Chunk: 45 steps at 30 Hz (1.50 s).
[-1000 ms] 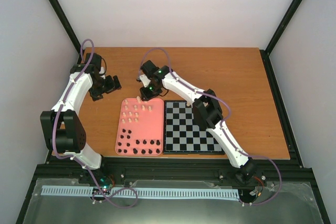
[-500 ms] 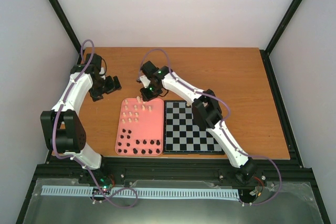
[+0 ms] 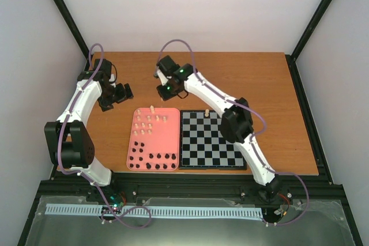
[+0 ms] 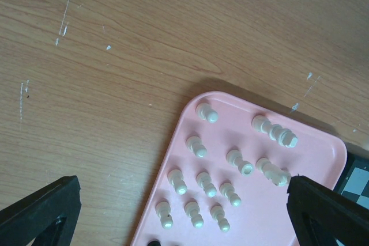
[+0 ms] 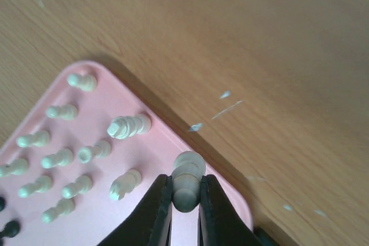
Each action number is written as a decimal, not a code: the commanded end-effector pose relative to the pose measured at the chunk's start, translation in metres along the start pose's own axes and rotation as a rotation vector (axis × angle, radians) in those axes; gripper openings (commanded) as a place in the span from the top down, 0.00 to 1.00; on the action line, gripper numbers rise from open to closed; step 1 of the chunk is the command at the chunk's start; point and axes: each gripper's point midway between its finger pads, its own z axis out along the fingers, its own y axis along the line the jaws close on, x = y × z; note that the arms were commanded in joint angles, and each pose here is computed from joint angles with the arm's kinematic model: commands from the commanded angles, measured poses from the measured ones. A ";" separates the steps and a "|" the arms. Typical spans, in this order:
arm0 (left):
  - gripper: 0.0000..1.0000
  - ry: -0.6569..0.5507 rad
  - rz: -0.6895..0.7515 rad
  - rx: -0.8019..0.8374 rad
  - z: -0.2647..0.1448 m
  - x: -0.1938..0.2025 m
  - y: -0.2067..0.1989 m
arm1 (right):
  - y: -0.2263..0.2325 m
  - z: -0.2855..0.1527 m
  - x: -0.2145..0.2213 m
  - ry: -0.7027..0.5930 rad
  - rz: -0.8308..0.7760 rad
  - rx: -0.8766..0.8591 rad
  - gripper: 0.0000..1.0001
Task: Set up the chess pieces on the board
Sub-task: Pick up the chess piece from the storage box, then place the chess piece on the chessboard.
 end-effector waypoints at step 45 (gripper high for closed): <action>0.00 -0.003 0.001 0.008 0.000 -0.003 -0.003 | -0.177 -0.088 0.182 0.152 0.388 0.343 0.97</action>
